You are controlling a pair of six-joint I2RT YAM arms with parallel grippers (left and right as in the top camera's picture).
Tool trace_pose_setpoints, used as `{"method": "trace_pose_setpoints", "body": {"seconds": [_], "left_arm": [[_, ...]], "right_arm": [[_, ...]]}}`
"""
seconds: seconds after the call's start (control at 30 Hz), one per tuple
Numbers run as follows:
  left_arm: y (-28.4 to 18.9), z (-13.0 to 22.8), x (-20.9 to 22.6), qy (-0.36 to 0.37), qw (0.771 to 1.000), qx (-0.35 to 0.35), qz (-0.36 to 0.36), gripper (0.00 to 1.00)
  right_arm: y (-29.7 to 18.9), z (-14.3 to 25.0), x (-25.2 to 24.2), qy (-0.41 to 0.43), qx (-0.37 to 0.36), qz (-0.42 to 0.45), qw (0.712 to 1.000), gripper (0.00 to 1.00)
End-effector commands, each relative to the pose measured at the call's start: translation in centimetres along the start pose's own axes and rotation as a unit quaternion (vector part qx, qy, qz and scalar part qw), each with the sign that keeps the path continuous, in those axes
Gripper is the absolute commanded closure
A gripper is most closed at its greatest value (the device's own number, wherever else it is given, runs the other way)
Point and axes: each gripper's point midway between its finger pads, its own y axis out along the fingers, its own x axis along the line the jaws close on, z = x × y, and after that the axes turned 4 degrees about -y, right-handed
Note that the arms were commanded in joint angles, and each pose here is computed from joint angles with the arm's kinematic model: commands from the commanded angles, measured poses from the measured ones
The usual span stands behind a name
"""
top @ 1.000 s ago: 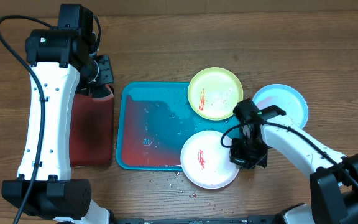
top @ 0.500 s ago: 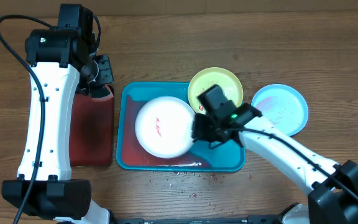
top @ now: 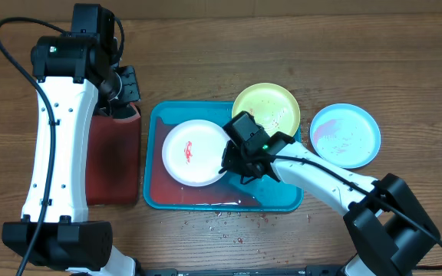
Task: Clean dirty plates on tray and stack at the side
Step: 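Move right gripper to the other white plate and drag it to tray center, then scrub the second white plate with the sponge in the left gripper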
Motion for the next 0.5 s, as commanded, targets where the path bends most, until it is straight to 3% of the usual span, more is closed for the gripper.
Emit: {"method": "trace_pose_setpoints", "body": {"seconds": [0.0, 0.1, 0.3, 0.4, 0.47], "left_arm": [[-0.9, -0.3, 0.0, 0.004, 1.000, -0.016, 0.002, 0.96], [-0.9, -0.2, -0.5, 0.005, 1.000, -0.011, 0.015, 0.96], [0.7, 0.4, -2.5, 0.033, 0.999, -0.002, 0.041, 0.96], [2.5, 0.8, -3.3, 0.043, 0.998, 0.004, 0.044, 0.96], [3.9, 1.4, -3.9, 0.057, 0.997, 0.014, 0.051, 0.96]], "right_arm": [[-0.1, -0.3, 0.7, -0.028, -0.011, -0.002, 1.000, 0.56], [-0.2, -1.5, -0.1, -0.036, -0.031, 0.010, 0.999, 0.46], [1.2, -3.3, -0.7, -0.043, -0.046, 0.008, 0.998, 0.42], [2.1, -3.2, 0.5, -0.080, -0.037, -0.019, 0.996, 0.28], [2.4, -3.4, 1.0, -0.086, -0.039, -0.031, 0.995, 0.28]]}}
